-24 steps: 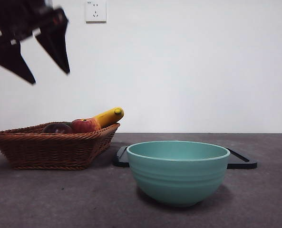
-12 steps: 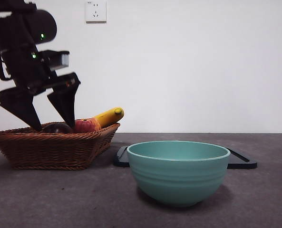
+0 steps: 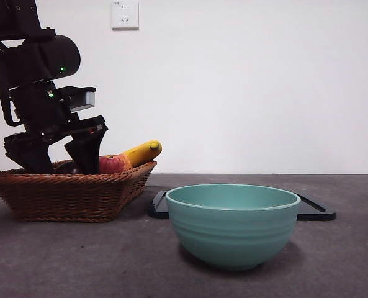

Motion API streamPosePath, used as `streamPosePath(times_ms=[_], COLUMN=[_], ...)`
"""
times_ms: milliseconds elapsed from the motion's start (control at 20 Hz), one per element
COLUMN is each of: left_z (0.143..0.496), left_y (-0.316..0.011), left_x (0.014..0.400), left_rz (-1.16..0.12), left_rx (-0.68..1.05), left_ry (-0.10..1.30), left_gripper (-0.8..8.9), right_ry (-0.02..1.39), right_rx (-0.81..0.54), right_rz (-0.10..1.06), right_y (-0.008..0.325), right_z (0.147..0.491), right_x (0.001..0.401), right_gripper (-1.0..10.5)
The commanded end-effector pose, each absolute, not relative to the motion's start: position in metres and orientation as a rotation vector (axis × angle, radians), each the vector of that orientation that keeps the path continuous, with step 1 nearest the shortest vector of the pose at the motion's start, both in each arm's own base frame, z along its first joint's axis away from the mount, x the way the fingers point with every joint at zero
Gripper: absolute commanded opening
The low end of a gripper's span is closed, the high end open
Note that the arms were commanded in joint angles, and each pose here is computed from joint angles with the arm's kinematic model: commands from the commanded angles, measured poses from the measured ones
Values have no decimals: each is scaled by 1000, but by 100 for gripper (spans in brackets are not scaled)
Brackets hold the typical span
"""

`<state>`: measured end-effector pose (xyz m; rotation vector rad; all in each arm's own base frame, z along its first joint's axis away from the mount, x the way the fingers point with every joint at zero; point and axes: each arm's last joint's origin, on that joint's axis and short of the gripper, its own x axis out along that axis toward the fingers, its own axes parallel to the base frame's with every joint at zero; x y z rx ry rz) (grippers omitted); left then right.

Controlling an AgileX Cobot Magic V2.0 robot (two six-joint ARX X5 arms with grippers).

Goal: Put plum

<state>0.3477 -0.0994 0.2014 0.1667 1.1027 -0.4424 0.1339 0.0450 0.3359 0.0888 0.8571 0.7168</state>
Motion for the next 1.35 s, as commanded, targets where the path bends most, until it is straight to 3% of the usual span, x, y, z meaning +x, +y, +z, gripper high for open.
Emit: streamPosePath(times_ms=[50,300,450,650,750,1000,1350], left_z=[202,208,233,280,301,323,295], left_y=[-102,-102,-101,-104,-112,-157,-229], left_x=[353,351,341,310,287,242,223], left_rz=[-451,-445,-465,-555,-668,-906,-1117], left_rx=[180,168,153,106,76,138,253], left_ry=[1093,1082,1014,926,900,845,866], left_gripper=[301,302,302,302,302,301,301], right_ry=[838,838,838,837,837,830,831], right_rx=[82,82,82,81,81,80,80], right_rz=[725,725,726,725,725,726,726], right_y=[46,46,46,46,46,46,46], right_z=[341,341,341,341,341,341,341], right_x=[135,135,135,135,135,136,136], right_gripper=[427,427,427,427,427,427,427])
